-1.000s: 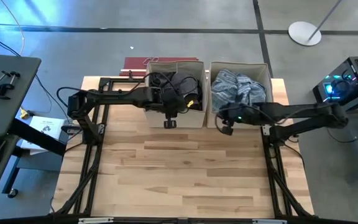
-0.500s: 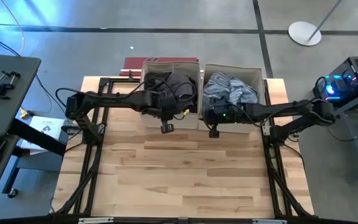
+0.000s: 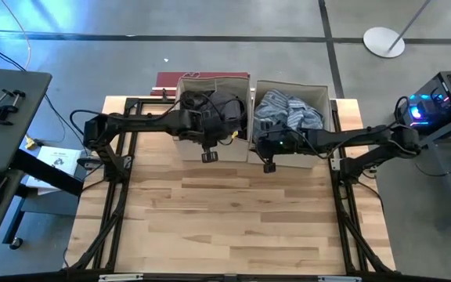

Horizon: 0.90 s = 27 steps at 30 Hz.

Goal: Sort clothes
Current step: Adjust the laundry organizers, then return to Home Position

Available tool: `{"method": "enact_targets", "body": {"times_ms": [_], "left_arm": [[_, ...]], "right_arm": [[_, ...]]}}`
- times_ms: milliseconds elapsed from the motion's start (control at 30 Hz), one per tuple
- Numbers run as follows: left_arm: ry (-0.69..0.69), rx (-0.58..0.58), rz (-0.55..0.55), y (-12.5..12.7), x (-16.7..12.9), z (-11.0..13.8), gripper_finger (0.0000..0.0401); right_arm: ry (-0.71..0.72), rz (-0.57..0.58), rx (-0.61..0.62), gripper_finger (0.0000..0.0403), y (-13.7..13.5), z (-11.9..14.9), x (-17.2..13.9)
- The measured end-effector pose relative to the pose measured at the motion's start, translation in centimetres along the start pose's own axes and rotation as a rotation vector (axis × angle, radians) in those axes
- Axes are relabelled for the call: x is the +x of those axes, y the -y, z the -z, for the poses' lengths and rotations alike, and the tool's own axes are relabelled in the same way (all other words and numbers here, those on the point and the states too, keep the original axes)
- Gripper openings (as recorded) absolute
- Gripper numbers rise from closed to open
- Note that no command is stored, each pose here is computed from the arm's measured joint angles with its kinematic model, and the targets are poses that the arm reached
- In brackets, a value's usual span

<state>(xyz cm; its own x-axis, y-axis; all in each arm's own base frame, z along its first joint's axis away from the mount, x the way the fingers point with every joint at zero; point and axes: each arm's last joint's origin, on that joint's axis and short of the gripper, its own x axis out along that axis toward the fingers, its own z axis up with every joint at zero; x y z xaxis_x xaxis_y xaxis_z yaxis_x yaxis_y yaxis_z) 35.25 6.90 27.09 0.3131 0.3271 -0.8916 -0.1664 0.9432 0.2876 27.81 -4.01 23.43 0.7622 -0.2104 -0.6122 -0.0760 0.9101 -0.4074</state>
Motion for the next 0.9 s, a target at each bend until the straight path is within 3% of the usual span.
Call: {"method": "enact_targets", "body": {"times_ms": [167, 300, 600, 733, 900], "left_arm": [[0.025, -0.071, 0.106, -1.5, 0.0, 0.2, 0.0067], [0.068, -0.109, 0.13, -2.7, -1.3, 0.5, 0.0108], [0.408, -0.242, 0.171, -4.3, -10.0, 1.6, 0.0132], [0.542, -0.246, 0.224, -3.0, -14.7, 3.2, 0.0125], [0.679, -0.147, 0.356, 2.2, -19.4, 4.5, 0.0095]], "right_arm": [[0.002, 0.018, 0.048, 0.0121, -0.3, -0.4, -0.6], [0.012, 0.086, 0.119, 0.0175, 0.7, -2.5, -3.0], [0.118, 0.071, 0.304, 0.0196, 2.4, -7.5, -11.2], [0.212, -0.041, 0.338, 0.0182, -0.4, -8.2, -14.1], [0.252, -0.165, 0.356, 0.0145, -7.4, -7.3, -16.5]]}}
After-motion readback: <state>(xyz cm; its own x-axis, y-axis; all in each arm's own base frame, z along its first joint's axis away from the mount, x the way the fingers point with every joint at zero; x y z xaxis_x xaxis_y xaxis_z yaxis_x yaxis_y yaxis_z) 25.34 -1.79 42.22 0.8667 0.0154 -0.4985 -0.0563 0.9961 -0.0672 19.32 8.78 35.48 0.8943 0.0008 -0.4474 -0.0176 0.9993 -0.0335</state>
